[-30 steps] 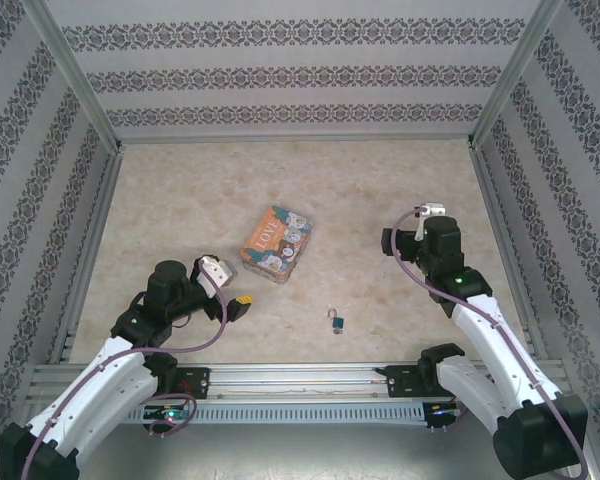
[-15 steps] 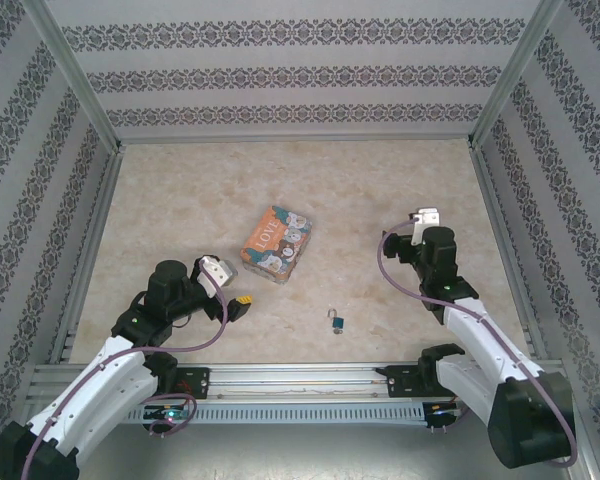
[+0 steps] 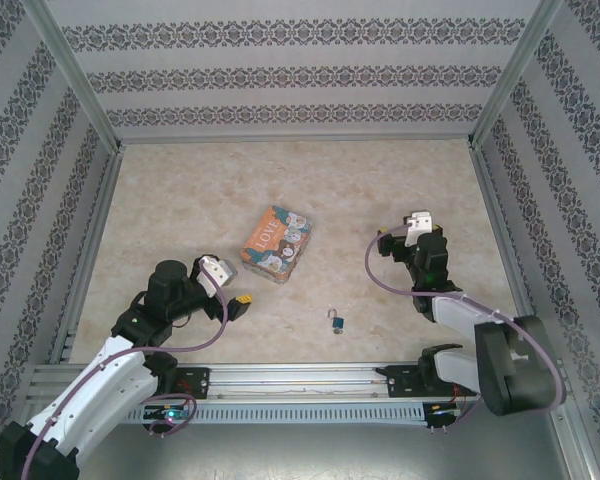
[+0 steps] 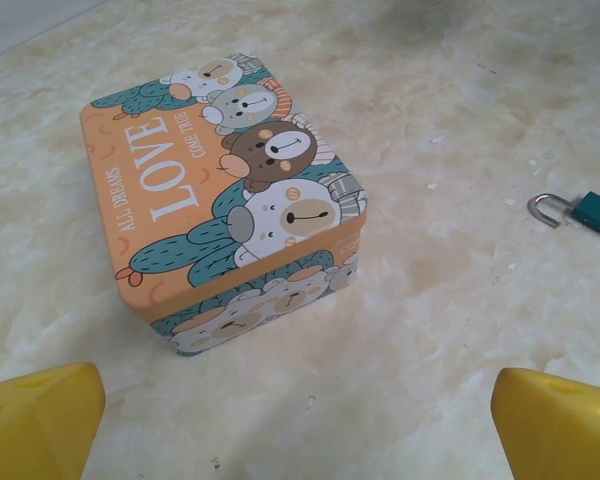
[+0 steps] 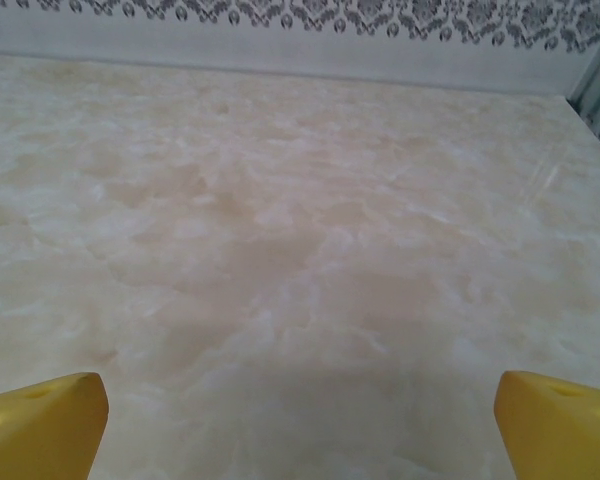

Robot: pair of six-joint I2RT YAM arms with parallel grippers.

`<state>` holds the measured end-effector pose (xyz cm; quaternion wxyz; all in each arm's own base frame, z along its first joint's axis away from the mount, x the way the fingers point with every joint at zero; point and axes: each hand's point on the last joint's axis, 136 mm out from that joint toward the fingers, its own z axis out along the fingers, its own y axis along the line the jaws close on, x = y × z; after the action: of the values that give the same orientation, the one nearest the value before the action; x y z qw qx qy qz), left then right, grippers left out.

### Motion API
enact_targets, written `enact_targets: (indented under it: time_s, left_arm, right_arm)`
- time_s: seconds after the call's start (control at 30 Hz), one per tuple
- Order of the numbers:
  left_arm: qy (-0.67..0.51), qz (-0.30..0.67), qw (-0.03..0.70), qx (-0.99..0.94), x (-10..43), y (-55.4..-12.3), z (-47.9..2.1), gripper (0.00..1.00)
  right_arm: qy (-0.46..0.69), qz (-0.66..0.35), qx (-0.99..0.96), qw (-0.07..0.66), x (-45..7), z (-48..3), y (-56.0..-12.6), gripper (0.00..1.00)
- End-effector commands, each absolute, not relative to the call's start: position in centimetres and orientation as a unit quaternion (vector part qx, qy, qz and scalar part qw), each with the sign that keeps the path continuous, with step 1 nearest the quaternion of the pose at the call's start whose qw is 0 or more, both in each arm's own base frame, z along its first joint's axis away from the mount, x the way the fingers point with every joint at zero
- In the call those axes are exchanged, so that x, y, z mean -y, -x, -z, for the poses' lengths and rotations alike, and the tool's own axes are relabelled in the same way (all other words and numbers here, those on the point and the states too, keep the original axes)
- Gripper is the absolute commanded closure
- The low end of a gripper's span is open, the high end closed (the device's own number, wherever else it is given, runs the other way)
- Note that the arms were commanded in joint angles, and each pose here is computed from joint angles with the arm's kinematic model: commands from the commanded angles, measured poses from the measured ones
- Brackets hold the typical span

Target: Unlock the padlock with the key

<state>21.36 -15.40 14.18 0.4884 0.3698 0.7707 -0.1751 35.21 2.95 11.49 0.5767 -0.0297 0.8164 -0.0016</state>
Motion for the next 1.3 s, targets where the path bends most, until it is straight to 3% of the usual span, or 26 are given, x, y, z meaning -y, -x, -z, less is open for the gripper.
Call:
enact_targets:
  time_s: [0.0, 0.47, 0.67, 1.03, 1.27]
  left_arm:
    - [-0.365, 0.151, 0.507, -0.766, 14.8, -22.2, -14.5, 0.01]
    - [-0.348, 0.121, 0.508, -0.778, 13.7, -22.9, -14.2, 0.01]
    - [-0.321, 0.094, 0.518, -0.787, 12.6, -23.8, -14.5, 0.01]
    - [-0.098, 0.019, 0.56, -0.822, 6.9, -27.6, -17.6, 0.01]
    - [-0.011, -0.047, 0.574, -0.818, 3.5, -29.8, -16.7, 0.01]
  right_arm:
    - [0.04, 0.003, -0.782, 0.622, -3.0, -13.3, -36.3, 0.02]
    - [0.037, -0.006, -0.781, 0.624, -2.3, -10.8, -38.2, 0.02]
    - [-0.02, 0.007, -0.8, 0.6, 0.0, -10.7, -39.9, 0.02]
    - [-0.024, 0.001, -0.802, 0.596, 0.3, -10.6, -39.9, 0.02]
    - [-0.024, 0.001, -0.802, 0.597, 0.3, -10.7, -39.9, 0.02]
